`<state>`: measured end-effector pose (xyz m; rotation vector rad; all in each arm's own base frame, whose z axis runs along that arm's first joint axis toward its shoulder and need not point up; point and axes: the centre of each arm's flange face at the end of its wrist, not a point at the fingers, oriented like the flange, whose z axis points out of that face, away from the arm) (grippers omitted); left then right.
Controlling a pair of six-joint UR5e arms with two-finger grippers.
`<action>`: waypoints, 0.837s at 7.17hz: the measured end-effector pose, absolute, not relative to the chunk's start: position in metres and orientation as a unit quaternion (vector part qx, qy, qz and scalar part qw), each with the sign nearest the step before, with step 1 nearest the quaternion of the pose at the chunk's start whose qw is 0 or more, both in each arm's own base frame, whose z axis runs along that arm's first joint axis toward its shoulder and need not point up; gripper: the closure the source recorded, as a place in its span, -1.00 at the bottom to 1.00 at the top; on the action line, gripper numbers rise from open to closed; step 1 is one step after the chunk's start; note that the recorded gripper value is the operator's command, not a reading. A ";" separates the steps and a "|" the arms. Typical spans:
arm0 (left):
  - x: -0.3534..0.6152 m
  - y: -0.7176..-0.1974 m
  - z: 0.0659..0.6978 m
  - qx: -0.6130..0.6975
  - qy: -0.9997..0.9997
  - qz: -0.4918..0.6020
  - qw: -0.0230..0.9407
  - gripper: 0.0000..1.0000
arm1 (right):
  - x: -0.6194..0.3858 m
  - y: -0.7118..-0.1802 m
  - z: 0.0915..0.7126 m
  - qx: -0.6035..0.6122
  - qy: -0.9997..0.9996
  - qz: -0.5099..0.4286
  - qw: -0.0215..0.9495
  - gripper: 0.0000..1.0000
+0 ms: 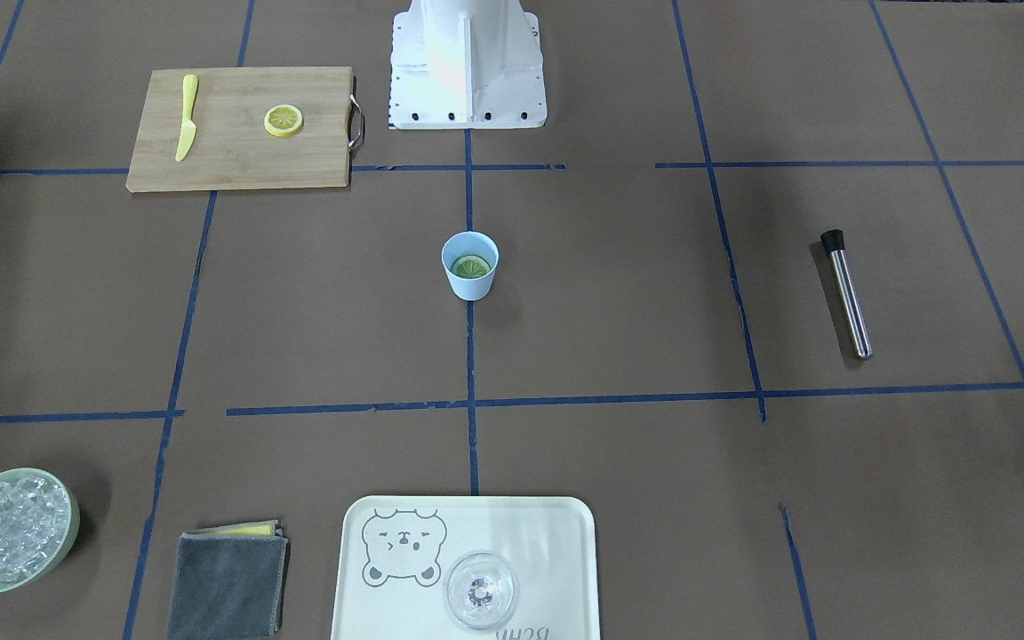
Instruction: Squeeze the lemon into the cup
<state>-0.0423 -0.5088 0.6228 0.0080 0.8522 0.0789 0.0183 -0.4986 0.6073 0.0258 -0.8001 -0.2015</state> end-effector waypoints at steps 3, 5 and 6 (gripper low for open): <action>-0.049 -0.507 0.627 0.008 0.422 0.044 0.905 -1.00 | 0.018 -0.497 0.609 0.010 -0.389 -0.096 0.916 -1.00; -0.049 -0.505 0.631 0.006 0.421 0.045 0.906 -1.00 | 0.018 -0.496 0.610 0.010 -0.390 -0.096 0.916 -1.00; -0.050 -0.504 0.633 0.007 0.416 0.046 0.908 -1.00 | 0.018 -0.497 0.610 0.010 -0.389 -0.096 0.916 -1.00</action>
